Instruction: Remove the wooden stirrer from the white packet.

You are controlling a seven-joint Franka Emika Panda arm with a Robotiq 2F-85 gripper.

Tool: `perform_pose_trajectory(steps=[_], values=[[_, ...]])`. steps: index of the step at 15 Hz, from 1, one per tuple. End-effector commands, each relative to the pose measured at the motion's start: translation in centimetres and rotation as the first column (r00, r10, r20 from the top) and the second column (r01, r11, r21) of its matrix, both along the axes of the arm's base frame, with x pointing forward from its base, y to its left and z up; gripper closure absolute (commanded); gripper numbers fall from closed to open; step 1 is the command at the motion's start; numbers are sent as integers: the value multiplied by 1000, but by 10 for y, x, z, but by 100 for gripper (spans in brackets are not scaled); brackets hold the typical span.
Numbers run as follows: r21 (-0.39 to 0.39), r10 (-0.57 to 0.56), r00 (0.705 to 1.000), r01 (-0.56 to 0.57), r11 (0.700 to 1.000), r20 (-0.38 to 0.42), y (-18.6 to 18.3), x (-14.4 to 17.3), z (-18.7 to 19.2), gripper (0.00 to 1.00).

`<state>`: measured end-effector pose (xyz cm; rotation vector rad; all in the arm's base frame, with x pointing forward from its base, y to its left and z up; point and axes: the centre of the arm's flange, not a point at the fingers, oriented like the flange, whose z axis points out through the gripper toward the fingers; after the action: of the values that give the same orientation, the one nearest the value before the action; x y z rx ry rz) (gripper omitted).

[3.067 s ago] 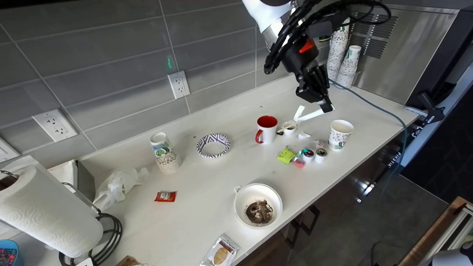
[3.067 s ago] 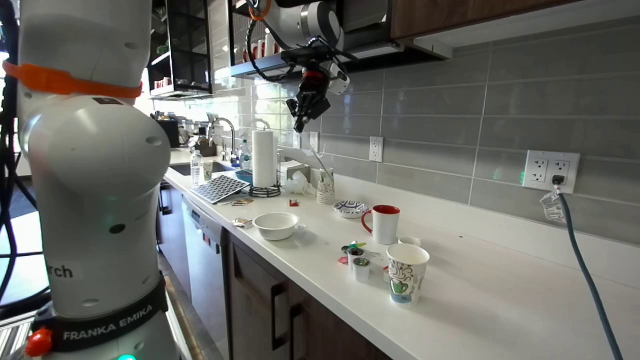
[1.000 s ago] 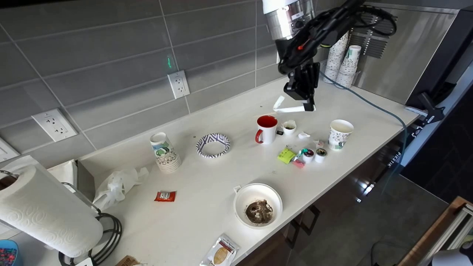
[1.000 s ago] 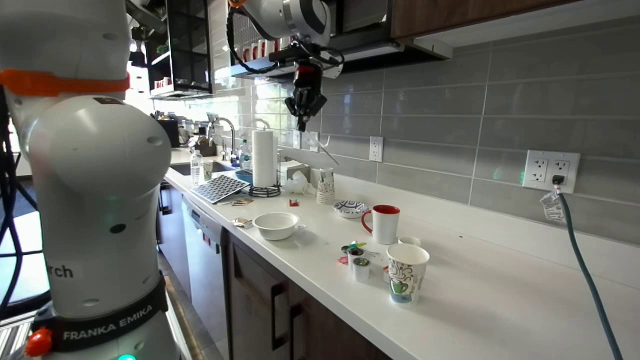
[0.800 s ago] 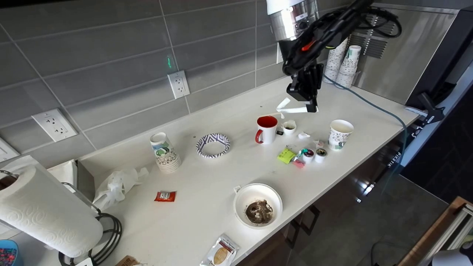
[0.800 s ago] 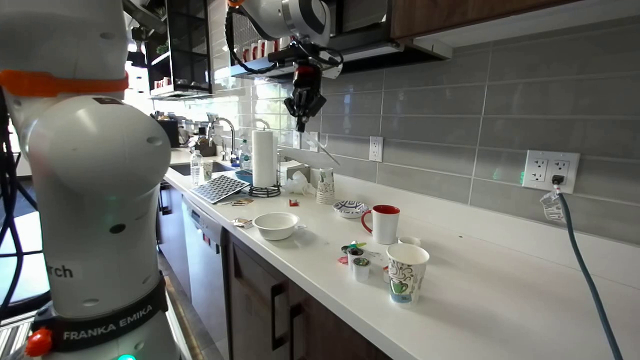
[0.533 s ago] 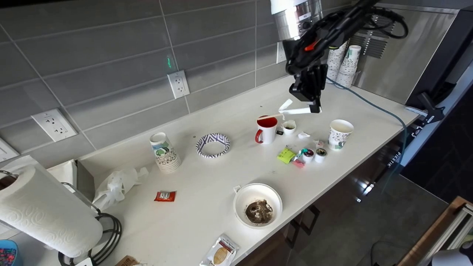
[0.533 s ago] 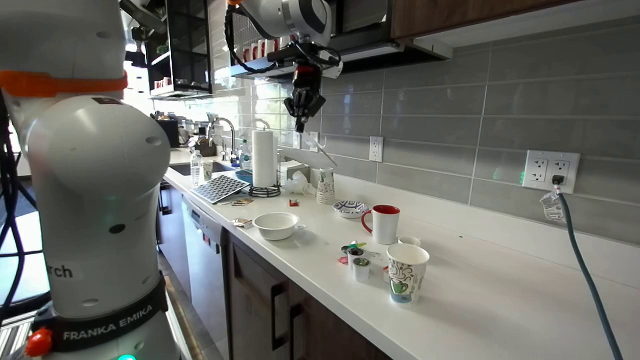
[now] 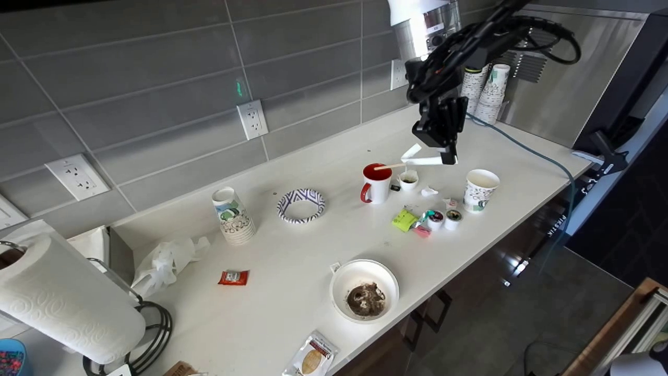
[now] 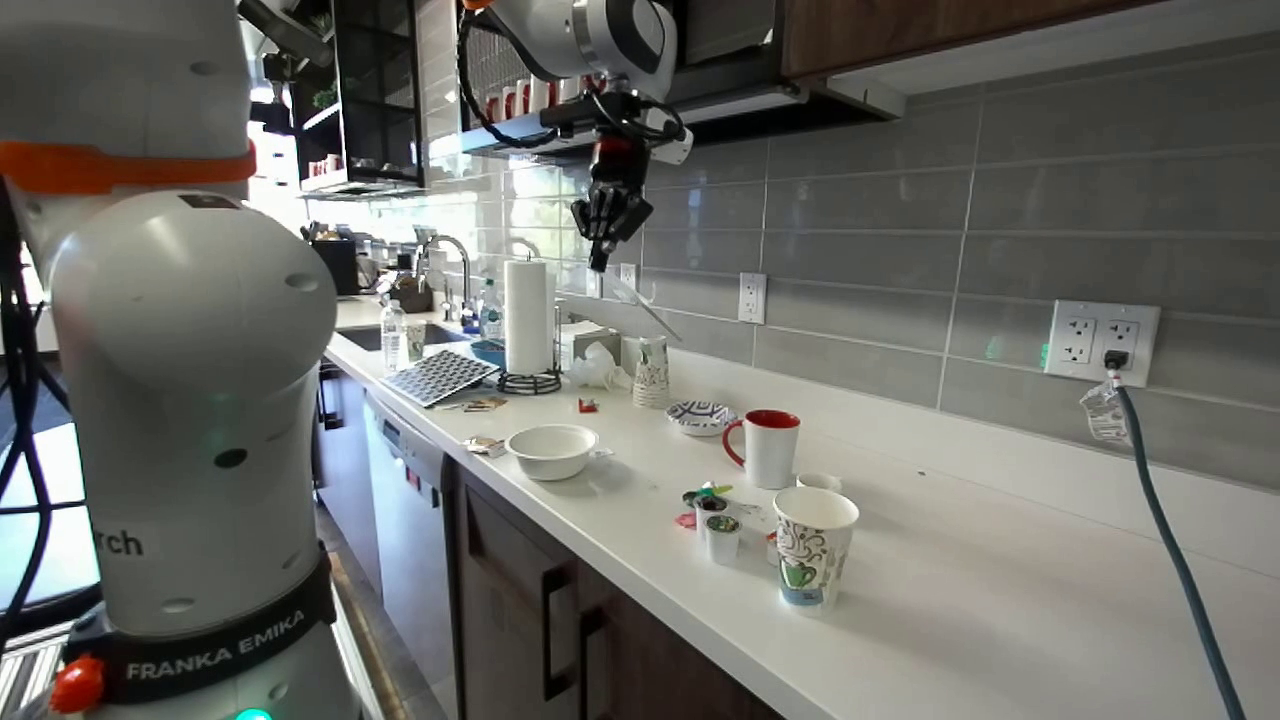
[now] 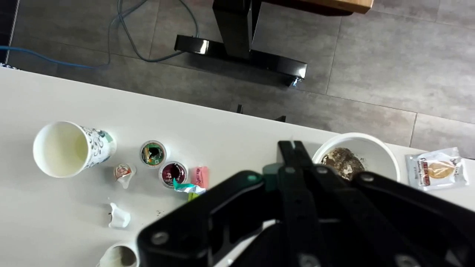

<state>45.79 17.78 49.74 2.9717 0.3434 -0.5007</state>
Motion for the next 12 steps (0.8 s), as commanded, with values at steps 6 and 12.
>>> perform_pose_trajectory(steps=[6, 12], values=[[-7, -78, 995, 78, 997, -55, -3, -11, -1, 100], [75, -3, 998, 8, 997, -63, 3, -5, -2, 100]])
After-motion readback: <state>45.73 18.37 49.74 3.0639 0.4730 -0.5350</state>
